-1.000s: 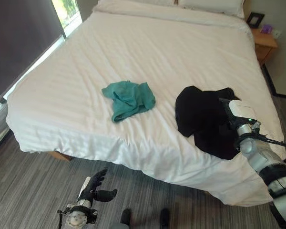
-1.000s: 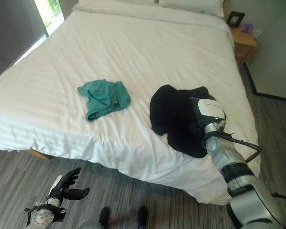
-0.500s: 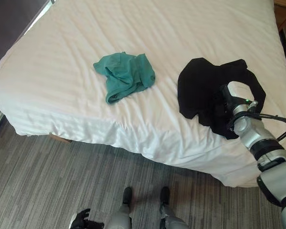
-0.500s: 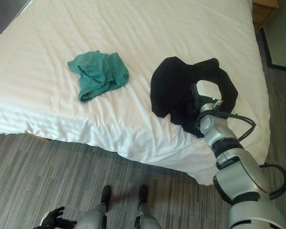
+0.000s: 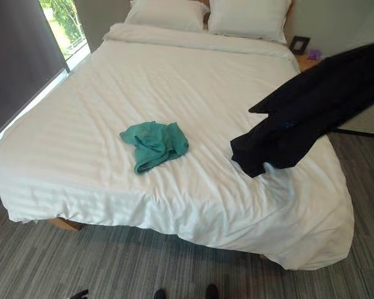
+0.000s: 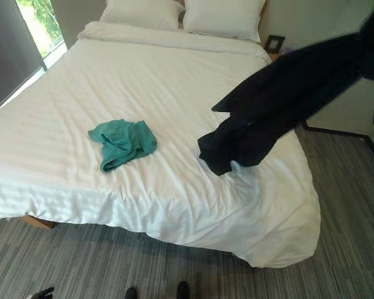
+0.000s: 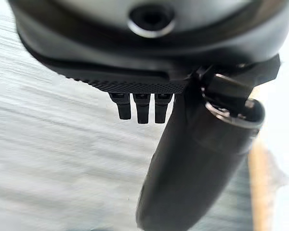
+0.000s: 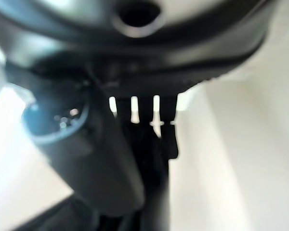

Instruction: Pick up bed clothes into laundry basket.

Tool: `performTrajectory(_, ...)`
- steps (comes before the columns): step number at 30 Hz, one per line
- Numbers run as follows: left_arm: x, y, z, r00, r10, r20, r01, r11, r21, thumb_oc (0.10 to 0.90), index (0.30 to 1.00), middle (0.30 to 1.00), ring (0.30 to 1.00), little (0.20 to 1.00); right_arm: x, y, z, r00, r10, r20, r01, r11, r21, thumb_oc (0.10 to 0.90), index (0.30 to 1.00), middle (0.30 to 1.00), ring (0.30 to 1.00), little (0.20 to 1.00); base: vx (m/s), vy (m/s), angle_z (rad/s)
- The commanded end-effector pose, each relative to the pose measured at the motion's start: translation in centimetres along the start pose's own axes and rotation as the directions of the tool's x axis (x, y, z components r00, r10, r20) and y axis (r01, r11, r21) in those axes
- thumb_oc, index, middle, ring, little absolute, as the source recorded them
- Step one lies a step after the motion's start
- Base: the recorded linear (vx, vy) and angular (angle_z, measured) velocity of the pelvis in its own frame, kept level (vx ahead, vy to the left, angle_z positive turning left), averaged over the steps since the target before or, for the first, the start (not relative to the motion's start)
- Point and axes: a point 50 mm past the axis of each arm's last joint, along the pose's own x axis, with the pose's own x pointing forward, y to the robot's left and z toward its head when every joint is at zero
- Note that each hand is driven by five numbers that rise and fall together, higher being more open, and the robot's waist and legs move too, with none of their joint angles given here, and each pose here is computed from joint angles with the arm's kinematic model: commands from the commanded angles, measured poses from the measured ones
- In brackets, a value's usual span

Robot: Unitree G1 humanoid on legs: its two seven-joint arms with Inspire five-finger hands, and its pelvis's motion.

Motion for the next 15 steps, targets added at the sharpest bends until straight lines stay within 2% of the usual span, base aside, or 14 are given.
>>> performTrajectory(1,0.1,8.5,11.1,0.89,0.276,0.364,-0.286,0.958,-0.025,0.8,0.9,0.9,0.9,0.9,-2.0,-0.6,-3.5,0.988,-0.074,-0.134,0.075,0.997,0.006,0.4,0.3,0.3,0.3,0.3,0.0,-0.044,0.1)
performTrajectory(3,-1.5,10.7,16.2,0.781,0.345,0.52,-0.348,0.933,-0.095,0.8,0.9,0.9,0.9,0.9,-4.9,1.7,-6.3,0.968,0.019,-0.252,-0.021,1.0,-0.008,0.4,0.3,0.3,0.3,0.3,0.01,-0.065,0.05)
performTrajectory(5,-4.7,13.1,21.1,0.609,0.419,0.674,-0.405,0.894,-0.191,0.8,0.9,0.9,0.9,0.9,-9.2,4.2,-9.0,0.91,0.127,-0.394,-0.136,0.991,0.005,0.4,0.3,0.3,0.3,0.3,0.02,-0.067,-0.1)
performTrajectory(7,-7.8,15.0,24.3,0.442,0.488,0.753,-0.455,0.845,-0.281,0.8,0.9,0.9,0.9,0.9,-13.0,6.3,-10.3,0.848,0.2,-0.491,-0.192,0.979,0.066,0.4,0.3,0.3,0.3,0.3,0.01,-0.046,-0.15)
performTrajectory(8,-9.1,15.6,25.4,0.369,0.516,0.773,-0.474,0.82,-0.321,0.8,0.9,0.9,0.9,0.9,-15.3,7.8,-10.8,0.803,0.245,-0.544,-0.222,0.969,0.109,0.4,0.3,0.3,0.3,0.3,0.08,-0.028,-0.33)
performTrajectory(9,-11.1,16.2,27.5,0.252,0.56,0.789,-0.485,0.779,-0.398,0.8,0.9,0.9,0.9,0.9,-19.6,10.6,-11.3,0.699,0.334,-0.633,-0.273,0.942,0.196,0.4,0.3,0.3,0.3,0.3,0.05,-0.024,-0.29)
performTrajectory(10,-11.2,16.3,27.5,0.249,0.562,0.789,-0.487,0.777,-0.399,0.8,0.9,0.9,0.9,0.9,-19.7,10.7,-11.2,0.698,0.335,-0.633,-0.271,0.942,0.199,0.4,0.3,0.3,0.3,0.3,0.06,-0.012,-0.27)
performTrajectory(11,-12.7,16.3,29.1,0.173,0.572,0.802,-0.486,0.758,-0.436,0.8,0.9,0.9,0.9,0.9,-23.6,12.7,-11.5,0.588,0.413,-0.695,-0.317,0.909,0.272,0.4,0.3,0.3,0.3,0.3,0.0,-0.007,-0.2)
performTrajectory(12,-12.8,16.3,29.2,0.171,0.571,0.803,-0.488,0.757,-0.435,0.8,0.9,0.9,0.9,0.9,-23.6,12.8,-11.4,0.586,0.415,-0.696,-0.317,0.908,0.274,0.4,0.3,0.3,0.3,0.3,0.04,0.002,-0.32)
performTrajectory(15,-13.8,15.5,31.3,0.118,0.554,0.824,-0.505,0.748,-0.43,0.8,0.9,0.9,0.9,0.9,-29.1,15.1,-11.0,0.417,0.535,-0.735,-0.388,0.836,0.388,0.4,0.3,0.3,0.3,0.3,0.02,0.016,-0.2)
